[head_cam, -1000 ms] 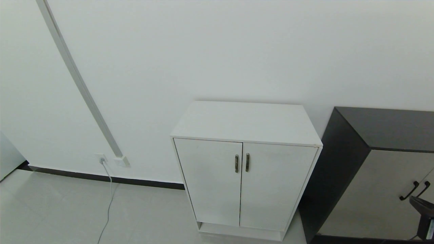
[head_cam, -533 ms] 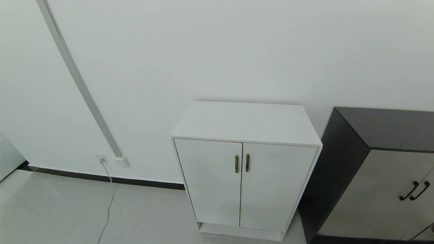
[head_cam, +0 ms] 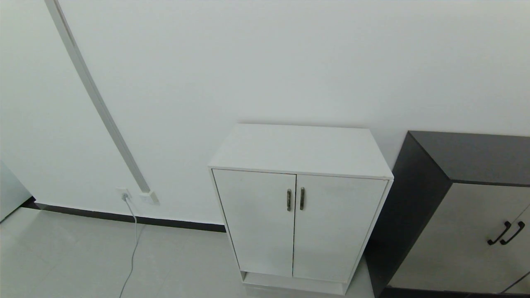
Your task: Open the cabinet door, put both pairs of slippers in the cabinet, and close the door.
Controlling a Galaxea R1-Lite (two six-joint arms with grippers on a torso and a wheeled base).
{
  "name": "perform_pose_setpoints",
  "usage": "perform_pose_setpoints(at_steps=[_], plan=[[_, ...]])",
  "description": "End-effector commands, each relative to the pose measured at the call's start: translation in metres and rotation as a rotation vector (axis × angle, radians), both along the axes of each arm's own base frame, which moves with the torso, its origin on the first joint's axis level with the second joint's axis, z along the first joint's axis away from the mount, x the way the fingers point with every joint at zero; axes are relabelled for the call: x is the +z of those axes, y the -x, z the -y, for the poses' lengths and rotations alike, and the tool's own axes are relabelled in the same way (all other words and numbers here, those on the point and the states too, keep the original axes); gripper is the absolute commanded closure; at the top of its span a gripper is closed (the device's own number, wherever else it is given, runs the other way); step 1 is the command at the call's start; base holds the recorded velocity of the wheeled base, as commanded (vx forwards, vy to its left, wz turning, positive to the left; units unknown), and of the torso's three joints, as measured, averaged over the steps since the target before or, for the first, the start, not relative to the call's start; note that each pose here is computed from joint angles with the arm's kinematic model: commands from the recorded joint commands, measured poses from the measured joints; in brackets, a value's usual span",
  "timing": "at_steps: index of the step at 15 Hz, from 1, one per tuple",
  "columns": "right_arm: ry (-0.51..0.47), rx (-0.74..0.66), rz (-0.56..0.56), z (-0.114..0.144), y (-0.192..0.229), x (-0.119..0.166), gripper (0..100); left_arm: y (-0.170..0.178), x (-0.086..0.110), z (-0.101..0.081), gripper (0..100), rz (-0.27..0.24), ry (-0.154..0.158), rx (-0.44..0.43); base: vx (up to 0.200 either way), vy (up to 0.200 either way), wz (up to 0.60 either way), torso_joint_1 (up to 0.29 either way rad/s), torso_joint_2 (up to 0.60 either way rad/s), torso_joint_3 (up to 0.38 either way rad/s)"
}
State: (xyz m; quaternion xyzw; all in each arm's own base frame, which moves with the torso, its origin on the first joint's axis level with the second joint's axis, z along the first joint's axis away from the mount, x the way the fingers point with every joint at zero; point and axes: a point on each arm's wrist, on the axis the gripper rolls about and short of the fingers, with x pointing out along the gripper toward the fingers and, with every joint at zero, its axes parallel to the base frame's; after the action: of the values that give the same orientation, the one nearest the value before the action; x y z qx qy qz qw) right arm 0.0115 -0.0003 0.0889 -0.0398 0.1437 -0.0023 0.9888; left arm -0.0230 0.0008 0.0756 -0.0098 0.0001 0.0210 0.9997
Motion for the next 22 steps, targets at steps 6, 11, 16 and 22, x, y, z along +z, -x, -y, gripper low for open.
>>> perform_pose_setpoints(at_steps=[6, 11, 16, 22], plan=[[-0.031, 0.086, 0.081, -0.002, 0.016, -0.008, 100, 0.0, 0.0, 0.0, 100, -0.001, 0.0, 0.0, 0.0, 0.0, 0.0, 0.0, 0.0, 0.0], [-0.045, 0.092, 0.095, -0.002, 0.018, -0.008, 100, 0.0, 0.0, 0.0, 100, -0.001, 0.0, 0.001, 0.0, 0.0, 0.0, 0.0, 0.0, 0.0], [0.004, 0.123, 0.237, -0.001, 0.029, -0.008, 100, 0.0, 0.0, 0.0, 100, -0.001, -0.001, 0.001, 0.0, 0.0, 0.0, 0.0, 0.0, 0.0], [0.008, 0.058, 0.273, -0.002, 0.032, -0.009, 100, 0.0, 0.0, 0.0, 100, -0.001, -0.001, 0.003, 0.0, 0.0, 0.0, 0.0, 0.0, 0.0]])
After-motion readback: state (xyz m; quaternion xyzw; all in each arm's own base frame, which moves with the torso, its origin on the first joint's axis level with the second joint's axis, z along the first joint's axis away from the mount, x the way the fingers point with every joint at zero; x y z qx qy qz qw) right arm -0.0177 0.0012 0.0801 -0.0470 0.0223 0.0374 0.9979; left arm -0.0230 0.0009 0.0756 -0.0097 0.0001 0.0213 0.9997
